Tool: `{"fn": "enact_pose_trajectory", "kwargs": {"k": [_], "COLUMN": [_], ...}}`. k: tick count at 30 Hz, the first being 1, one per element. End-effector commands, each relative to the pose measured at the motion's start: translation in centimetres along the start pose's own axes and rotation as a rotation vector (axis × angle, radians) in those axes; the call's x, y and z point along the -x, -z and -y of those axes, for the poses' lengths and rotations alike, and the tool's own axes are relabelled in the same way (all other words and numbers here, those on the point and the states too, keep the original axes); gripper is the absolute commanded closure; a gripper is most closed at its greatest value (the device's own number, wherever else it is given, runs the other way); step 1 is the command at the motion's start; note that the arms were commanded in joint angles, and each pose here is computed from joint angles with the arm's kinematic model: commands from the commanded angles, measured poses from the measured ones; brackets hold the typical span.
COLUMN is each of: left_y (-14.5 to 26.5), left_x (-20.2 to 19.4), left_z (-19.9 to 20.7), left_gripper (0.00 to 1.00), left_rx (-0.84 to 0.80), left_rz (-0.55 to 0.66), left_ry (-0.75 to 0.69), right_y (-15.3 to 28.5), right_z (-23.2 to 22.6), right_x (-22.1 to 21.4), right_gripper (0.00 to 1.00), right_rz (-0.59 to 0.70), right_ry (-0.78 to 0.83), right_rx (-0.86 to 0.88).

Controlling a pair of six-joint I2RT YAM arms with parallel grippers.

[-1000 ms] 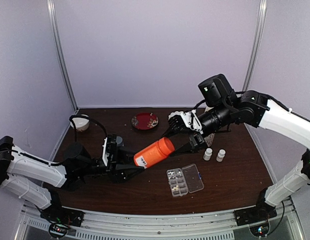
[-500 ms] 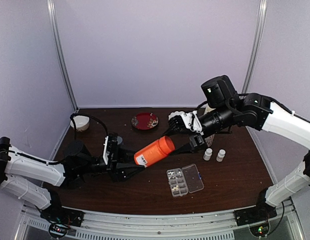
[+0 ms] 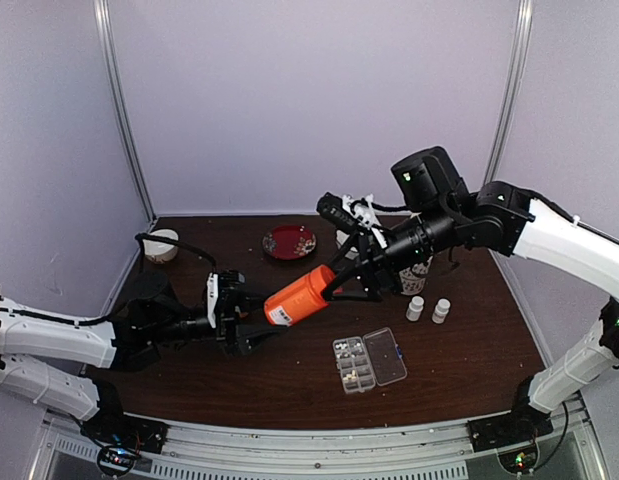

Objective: Sort the pills into containers
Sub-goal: Screw the lid of the pill bottle onto the pill bottle.

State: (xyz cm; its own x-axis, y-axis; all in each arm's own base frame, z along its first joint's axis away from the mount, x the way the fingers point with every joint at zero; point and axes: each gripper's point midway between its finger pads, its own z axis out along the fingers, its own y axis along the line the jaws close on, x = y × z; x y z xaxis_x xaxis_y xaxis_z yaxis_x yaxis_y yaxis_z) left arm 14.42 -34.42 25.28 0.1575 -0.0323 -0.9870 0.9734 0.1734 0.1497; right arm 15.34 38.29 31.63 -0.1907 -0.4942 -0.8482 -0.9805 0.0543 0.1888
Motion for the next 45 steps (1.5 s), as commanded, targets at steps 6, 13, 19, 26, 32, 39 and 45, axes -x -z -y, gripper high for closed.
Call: {"fn": "enact_pose_trajectory", "kwargs": {"k": [6,13,19,26,32,39,45], "left_y": [-0.2,-0.3,-0.3,-0.2,0.3,0.5,0.5], "left_x": [5.9,6.0,5.4,4.9,4.1,3.9,3.9], "left_z": [-2.1,-3.2,-3.5,-3.3,-3.0,-2.8,-2.8], "left_gripper": [1.0,1.0,1.0,1.0,1.0,1.0,1.0], "left_rx": [0.101,0.161,0.182,0.177,0.174,0.17,0.169], "left_rz": [0.144,0.144,0.14,0.149,0.138,0.135,0.132], "left_ry": [-0.206,-0.206,-0.21,-0.21,-0.204,-0.194,-0.186], "right_y": [-2.3,-2.7,-2.6,-1.6,-0.2,2.2,4.3], "right_z": [-1.1,0.6,0.8,0.9,1.6,1.7,0.6], "right_x": [-2.1,-3.2,-2.7,-2.1,-1.7,-0.2,0.2], "right_gripper": [0.76,0.75,0.74,0.51,0.13,0.0,0.0], "right_rz": [-0.154,-0.104,-0.056,-0.03,-0.031,-0.007,0.004], "right_ry": [-0.421,-0.683,-0.843,-0.83,-0.767,-0.615,-0.371], "right_rx": [0.079,-0.032,-0.037,-0.062,-0.123,-0.189,-0.191]}}
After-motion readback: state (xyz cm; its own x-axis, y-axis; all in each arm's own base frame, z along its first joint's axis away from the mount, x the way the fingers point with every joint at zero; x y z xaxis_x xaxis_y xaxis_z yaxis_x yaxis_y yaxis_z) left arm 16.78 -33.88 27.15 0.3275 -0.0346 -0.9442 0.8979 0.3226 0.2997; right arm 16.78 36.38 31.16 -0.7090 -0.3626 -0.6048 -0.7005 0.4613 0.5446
